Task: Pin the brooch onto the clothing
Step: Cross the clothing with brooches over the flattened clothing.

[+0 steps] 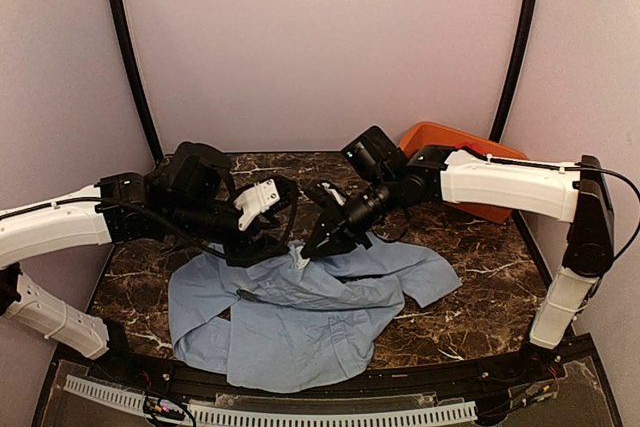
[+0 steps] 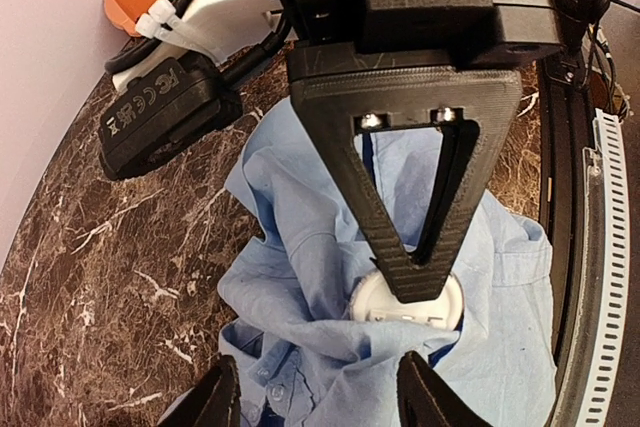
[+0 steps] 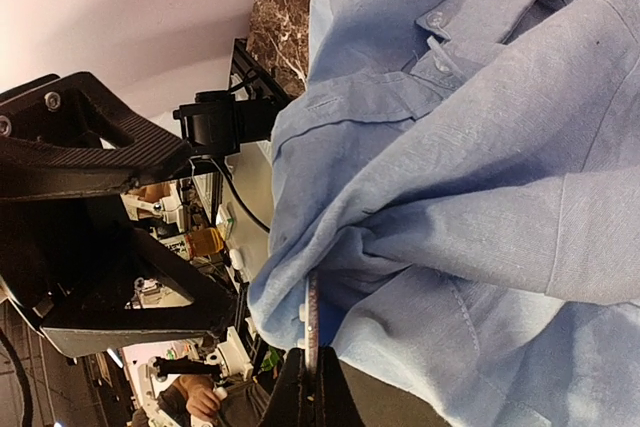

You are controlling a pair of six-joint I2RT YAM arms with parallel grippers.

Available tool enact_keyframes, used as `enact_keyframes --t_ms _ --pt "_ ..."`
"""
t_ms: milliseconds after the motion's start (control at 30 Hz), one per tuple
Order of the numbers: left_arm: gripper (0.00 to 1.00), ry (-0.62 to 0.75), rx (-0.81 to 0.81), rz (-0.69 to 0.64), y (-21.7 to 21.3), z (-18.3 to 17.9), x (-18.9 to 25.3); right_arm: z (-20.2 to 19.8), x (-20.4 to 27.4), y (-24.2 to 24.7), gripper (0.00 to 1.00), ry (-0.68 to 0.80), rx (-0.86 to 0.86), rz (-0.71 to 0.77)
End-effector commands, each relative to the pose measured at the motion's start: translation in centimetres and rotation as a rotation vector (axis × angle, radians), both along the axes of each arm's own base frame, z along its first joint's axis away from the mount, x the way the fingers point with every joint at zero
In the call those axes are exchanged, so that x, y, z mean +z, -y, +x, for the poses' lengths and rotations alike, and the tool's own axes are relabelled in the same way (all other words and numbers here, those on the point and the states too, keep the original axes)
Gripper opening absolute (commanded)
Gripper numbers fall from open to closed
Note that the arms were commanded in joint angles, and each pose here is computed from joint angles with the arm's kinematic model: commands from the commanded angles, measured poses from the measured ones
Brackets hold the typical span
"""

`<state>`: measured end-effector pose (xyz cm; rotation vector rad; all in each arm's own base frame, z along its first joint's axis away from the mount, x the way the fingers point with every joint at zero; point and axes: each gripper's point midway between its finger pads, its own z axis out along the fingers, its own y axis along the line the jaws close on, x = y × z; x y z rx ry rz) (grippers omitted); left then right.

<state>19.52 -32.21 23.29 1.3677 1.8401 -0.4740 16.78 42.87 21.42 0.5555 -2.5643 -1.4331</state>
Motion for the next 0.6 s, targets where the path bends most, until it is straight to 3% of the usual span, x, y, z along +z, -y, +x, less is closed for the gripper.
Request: enact_keyframes --t_ms 0,100,233,367,567 --pt "0.54 -0.035 -0.066 -0.057 -0.5 -2.4 1.5 0.3 2.2 0.0 0.0 0.011 -0.012 0.07" --pt "0.54 -0.049 -0.094 -0.069 -0.3 -3.3 1.6 0.8 2.2 0.0 0.0 0.012 -0.031 0.074" --pt "0.52 -0.045 -0.077 0.018 -0.2 -3.8 -0.8 1.3 2.5 -0.2 0.0 0.012 -0.043 0.084" --pt "0.49 -0.022 0.017 0.09 -0.5 -2.8 -2.6 1.4 2.7 -0.4 0.0 0.008 -0.048 0.093" --pt "0.48 0.014 0.126 0.099 -0.8 -1.2 -3.1 1.4 3.0 -0.4 0.0 0.003 -0.051 0.103"
